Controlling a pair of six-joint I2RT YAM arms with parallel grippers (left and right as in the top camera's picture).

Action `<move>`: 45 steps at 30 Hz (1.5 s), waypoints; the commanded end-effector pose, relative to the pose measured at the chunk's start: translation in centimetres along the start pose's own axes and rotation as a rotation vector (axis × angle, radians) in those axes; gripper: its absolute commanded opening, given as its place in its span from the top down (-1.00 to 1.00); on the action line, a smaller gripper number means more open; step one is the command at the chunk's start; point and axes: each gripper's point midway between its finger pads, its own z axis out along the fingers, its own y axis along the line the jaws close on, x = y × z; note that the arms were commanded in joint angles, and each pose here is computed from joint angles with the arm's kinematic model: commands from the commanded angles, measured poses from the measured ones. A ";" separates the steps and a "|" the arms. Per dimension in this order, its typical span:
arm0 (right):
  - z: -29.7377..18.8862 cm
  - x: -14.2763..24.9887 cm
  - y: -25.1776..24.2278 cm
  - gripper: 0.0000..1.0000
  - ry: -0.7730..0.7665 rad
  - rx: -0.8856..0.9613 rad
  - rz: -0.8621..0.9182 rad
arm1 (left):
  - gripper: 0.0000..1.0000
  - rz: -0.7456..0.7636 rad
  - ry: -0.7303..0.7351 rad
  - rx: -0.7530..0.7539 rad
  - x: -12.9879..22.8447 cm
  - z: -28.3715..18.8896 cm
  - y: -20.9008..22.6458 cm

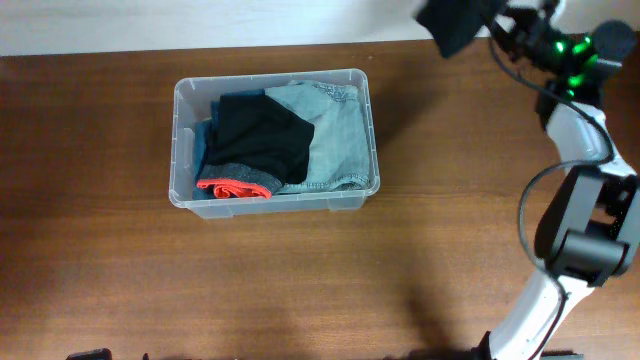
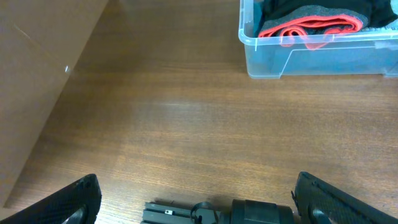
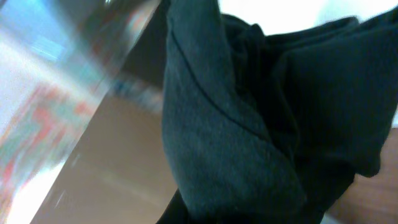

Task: Pack container
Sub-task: 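Lift the Nike garment and carry it left over the container, then lower the Nike garment into the container's left side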

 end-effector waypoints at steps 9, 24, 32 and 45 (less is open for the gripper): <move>13.6 16.3 13.4 0.92 0.506 -0.257 0.058 | -0.99 0.004 0.000 -0.013 0.0 0.0 0.3; 22.7 30.8 11.2 0.92 0.630 -0.151 0.055 | -0.99 0.004 0.000 -0.013 0.0 0.0 0.3; 23.8 31.1 6.2 0.92 0.527 0.088 0.005 | -0.99 0.004 0.000 -0.013 0.0 0.0 0.3; 26.1 35.0 7.2 0.92 0.506 0.138 -0.037 | -0.99 0.004 0.000 -0.013 0.0 0.0 0.3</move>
